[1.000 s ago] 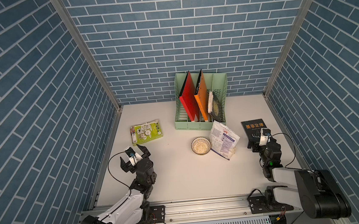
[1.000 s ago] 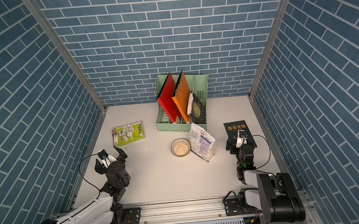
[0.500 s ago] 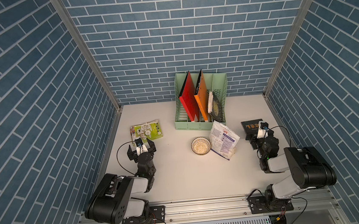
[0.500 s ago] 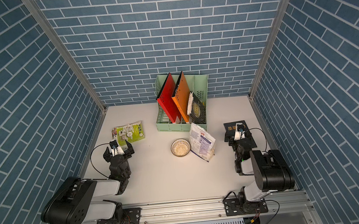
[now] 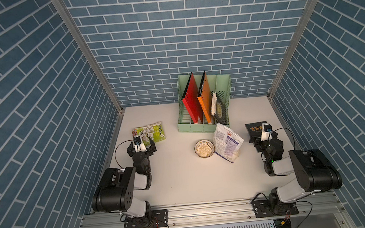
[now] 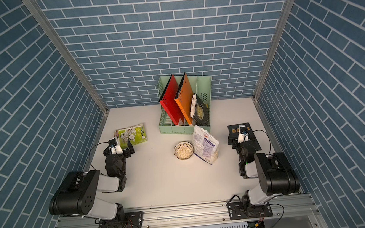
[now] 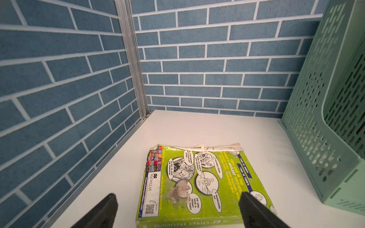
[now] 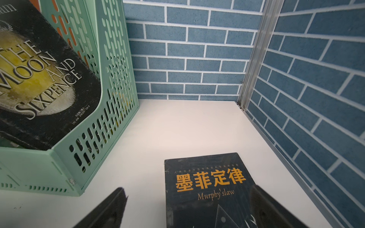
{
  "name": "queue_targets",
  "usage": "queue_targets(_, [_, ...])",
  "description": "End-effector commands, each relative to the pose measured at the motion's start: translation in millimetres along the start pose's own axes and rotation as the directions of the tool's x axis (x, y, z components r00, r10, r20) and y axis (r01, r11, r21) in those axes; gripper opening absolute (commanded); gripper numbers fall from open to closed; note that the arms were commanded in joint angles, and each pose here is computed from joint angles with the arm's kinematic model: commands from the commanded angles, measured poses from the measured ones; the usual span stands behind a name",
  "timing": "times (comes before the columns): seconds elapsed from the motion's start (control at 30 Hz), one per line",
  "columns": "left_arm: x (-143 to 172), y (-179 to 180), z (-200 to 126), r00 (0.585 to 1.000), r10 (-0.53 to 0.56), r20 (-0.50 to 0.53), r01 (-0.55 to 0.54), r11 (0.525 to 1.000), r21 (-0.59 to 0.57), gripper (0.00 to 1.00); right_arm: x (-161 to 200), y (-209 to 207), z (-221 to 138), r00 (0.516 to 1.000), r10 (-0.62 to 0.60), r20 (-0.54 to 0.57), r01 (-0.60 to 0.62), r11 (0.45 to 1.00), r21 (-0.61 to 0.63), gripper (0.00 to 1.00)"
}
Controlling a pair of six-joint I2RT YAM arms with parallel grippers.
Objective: Pour the oats into the breakfast bowl
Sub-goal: Reset both arms
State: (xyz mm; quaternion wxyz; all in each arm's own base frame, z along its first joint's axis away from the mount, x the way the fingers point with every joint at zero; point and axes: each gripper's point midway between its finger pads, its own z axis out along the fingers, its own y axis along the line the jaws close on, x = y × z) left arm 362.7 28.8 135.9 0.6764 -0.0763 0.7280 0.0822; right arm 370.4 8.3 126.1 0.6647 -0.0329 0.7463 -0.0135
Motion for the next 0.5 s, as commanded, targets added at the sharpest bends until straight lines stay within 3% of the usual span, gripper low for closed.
queue_targets(0.0, [1.6, -7.5, 2.9, 1.0, -0.016, -0.016, 0.017, 0.999, 0.048, 0.99, -0.4, 7.1, 2.6, 1.0, -0.029, -0.002, 0.029, 0.999, -0.035, 1.0])
queue_targets(0.47, [2.2, -12.1, 3.7, 1.0, -0.007, -0.019, 0.009, 0.997, 0.071, 1.0, -0.8, 7.1, 2.8, 1.0, -0.029, -0.001, 0.029, 0.999, -0.035, 1.0])
